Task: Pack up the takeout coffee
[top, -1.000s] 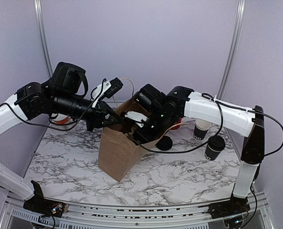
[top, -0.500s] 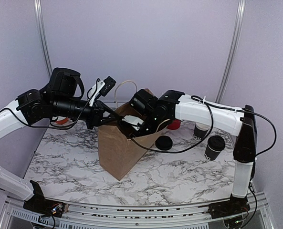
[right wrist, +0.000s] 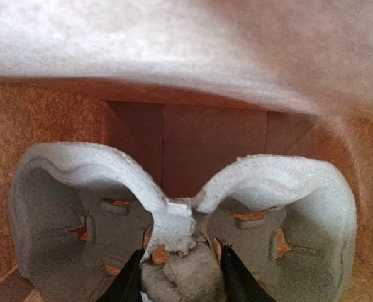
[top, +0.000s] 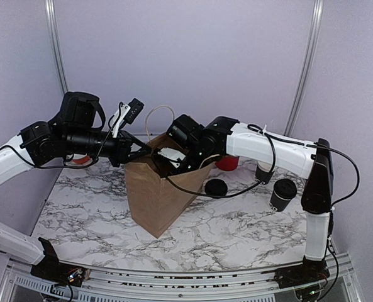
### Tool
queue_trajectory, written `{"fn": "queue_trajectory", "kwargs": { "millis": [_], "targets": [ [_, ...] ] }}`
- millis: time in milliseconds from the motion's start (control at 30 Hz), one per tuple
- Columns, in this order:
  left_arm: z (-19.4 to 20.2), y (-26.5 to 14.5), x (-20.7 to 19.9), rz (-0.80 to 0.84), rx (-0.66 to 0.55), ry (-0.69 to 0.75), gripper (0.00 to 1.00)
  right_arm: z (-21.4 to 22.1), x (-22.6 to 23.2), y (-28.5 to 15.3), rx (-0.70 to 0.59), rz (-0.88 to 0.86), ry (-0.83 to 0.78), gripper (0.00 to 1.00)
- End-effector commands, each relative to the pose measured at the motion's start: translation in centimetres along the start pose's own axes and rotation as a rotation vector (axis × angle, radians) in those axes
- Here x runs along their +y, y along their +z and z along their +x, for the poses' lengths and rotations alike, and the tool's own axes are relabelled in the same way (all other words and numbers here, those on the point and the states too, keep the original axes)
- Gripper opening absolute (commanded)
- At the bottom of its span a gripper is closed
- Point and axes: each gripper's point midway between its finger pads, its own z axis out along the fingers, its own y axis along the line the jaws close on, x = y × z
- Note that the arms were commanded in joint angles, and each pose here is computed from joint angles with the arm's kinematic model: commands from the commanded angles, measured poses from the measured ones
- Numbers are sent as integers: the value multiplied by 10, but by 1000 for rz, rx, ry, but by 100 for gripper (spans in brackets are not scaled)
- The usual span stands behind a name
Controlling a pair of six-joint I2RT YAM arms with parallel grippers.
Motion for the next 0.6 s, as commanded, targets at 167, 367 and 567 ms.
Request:
{"fn": "queue_trajectory", "kwargs": {
  "millis": [167, 367, 567],
  "targets": [
    [-2, -6, 3, -8, -26, -13, 0, -9, -3, 0, -15, 9, 24, 38],
    [-1, -7, 4, -6, -29, -15, 0, -9, -2, -1, -12, 12, 23, 42],
    [0, -5, 6, -8, -27, -20, 0, -11, -2, -5, -16, 16, 21, 52]
  ]
}}
